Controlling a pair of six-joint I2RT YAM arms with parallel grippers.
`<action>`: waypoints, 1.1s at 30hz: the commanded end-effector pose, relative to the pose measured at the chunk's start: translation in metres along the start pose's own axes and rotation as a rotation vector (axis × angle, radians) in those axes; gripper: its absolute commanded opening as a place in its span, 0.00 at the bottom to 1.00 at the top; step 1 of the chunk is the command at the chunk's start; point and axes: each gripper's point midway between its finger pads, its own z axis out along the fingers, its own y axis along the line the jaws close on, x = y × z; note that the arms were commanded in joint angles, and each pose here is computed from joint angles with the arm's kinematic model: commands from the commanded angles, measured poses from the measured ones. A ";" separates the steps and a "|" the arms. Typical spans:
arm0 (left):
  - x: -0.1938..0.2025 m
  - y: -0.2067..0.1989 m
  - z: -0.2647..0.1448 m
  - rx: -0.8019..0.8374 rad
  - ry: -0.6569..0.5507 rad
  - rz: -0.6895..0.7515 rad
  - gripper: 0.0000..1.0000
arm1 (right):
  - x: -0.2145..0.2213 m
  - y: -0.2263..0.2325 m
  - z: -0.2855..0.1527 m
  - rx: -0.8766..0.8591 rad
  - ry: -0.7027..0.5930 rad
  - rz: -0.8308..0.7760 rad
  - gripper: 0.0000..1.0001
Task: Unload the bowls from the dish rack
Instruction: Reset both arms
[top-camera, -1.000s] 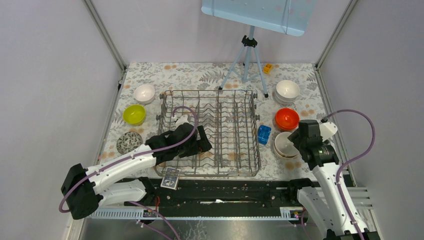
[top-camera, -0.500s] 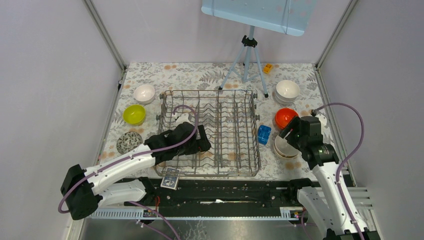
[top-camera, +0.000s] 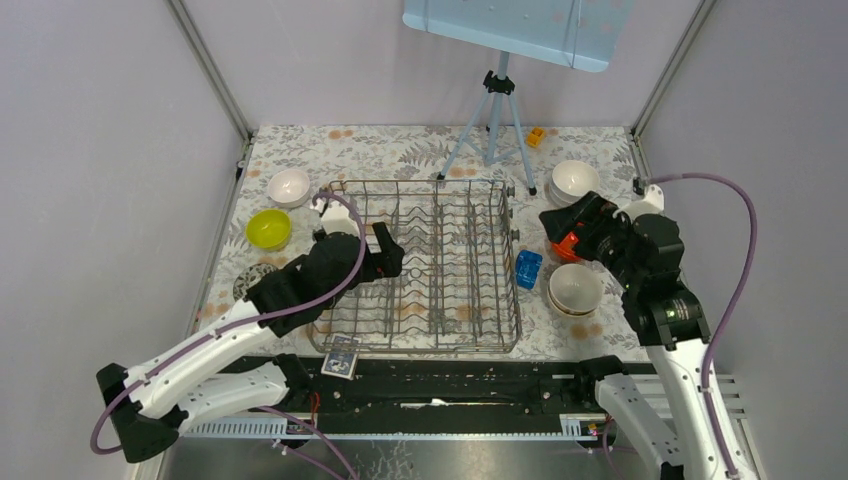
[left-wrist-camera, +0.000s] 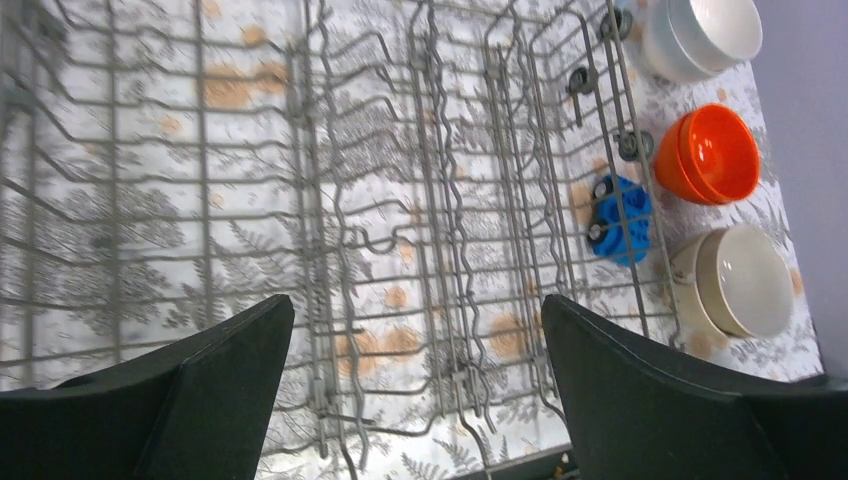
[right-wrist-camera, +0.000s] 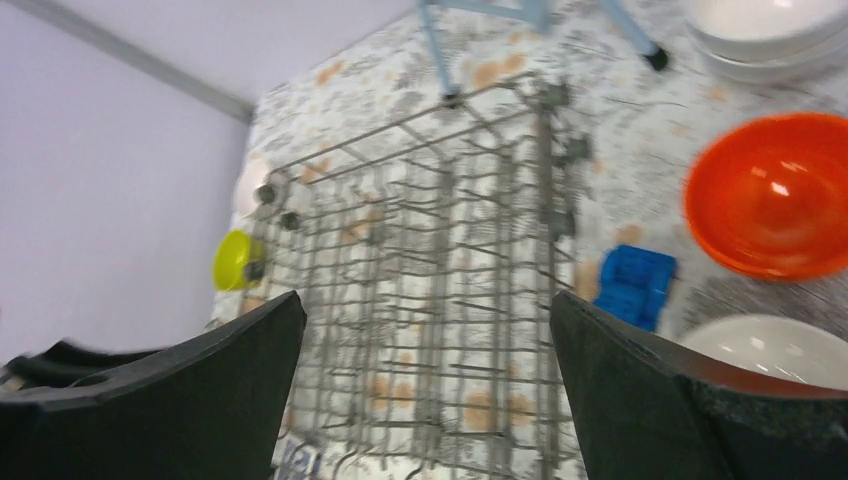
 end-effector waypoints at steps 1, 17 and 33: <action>-0.053 0.002 -0.018 -0.025 -0.184 0.065 0.99 | -0.031 0.076 -0.004 -0.215 -0.019 -0.092 1.00; -0.055 0.030 -0.024 -0.122 -0.169 0.370 0.99 | 0.050 0.114 0.035 -0.019 -0.068 -0.606 1.00; -0.045 0.030 -0.026 -0.223 -0.151 -0.208 0.99 | 0.072 0.056 0.007 0.046 0.018 -0.498 1.00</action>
